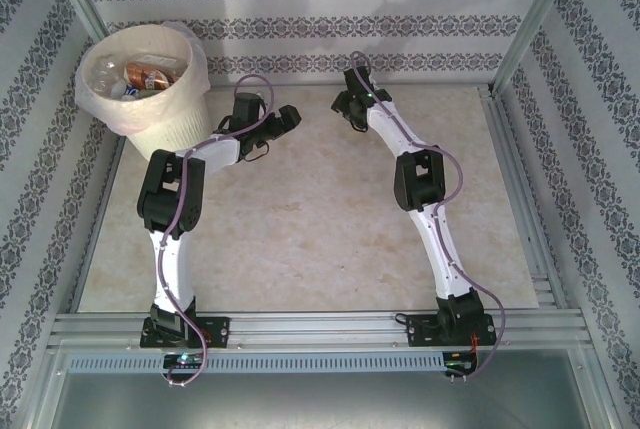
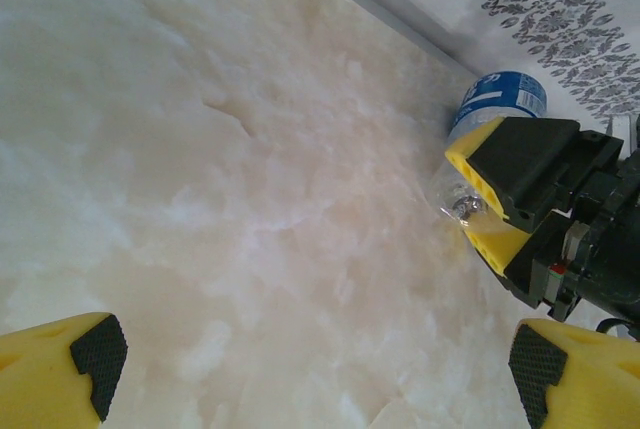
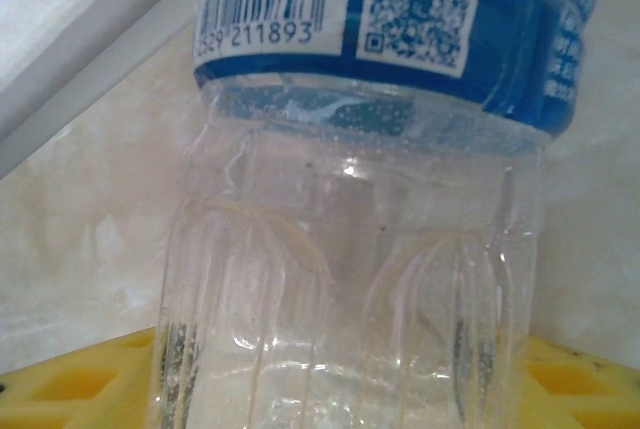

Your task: Put the plastic bottles in the bin

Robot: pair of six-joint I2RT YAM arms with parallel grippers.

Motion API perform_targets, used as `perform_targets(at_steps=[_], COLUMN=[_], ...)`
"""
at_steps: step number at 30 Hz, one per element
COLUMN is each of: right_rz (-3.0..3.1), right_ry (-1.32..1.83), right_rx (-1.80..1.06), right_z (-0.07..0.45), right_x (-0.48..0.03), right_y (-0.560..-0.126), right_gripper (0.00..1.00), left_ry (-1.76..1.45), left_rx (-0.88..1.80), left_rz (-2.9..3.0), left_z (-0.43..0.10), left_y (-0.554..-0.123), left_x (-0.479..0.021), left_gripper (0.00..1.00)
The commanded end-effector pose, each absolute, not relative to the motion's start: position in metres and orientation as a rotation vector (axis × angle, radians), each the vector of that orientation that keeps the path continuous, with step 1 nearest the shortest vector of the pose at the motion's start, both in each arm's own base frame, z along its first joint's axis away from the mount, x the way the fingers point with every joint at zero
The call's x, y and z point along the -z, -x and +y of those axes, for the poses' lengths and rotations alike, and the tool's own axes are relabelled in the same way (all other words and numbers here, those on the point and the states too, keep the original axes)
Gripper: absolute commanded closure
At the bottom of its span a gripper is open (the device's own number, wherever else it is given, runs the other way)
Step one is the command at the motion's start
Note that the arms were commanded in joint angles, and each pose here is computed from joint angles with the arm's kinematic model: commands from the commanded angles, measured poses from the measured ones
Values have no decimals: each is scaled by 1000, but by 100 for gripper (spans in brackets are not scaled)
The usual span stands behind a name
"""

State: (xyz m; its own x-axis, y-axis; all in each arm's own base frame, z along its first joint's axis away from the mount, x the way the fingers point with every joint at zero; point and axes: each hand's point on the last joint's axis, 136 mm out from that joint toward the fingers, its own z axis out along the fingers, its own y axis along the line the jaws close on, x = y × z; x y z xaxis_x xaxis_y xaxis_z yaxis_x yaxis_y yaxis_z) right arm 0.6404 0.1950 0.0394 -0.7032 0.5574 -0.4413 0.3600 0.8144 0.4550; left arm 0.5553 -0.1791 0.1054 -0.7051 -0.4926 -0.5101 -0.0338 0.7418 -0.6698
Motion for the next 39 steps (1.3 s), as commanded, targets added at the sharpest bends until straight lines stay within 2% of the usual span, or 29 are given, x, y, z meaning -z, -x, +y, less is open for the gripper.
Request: perform_targets(at_steps=[1,7,16,24,34,37,38,39], right_rz=[2339,2257,2108,1981,1908,1875,1867,1862], right_ry=[-584,-226,182,551,786,810,816,822], right_rx=[-480,-566,-790,-1014,-1211,-1244,-1249,-1251], right_z=[203,240,276,305,342,348,348,349], right_x=[-78,-146,-213,-241,-251,-258,-261,-263], right_y=[-644,-620,-533,-455,-412,-407,-406,-405], right_gripper=[43,47,47,47,46,46,46,46], left_ry=[300,154,-17,-26,-30,22,39,49], left_rx=[888,1043,1256,1318,1370,1308,1295,1292], left_rz=[2192,2080,1888,1875,1874,1923,1929,1920], left_z=[-183,-192,-204,-208,-221,-217,-215,-214], left_y=[-553,-535,-497,-485,-487,-496,-498,-500], left_x=[-134,-190,-272,-288,-288,-279,-276,-276], left_gripper=[0,0,0,0,0,0,1,6])
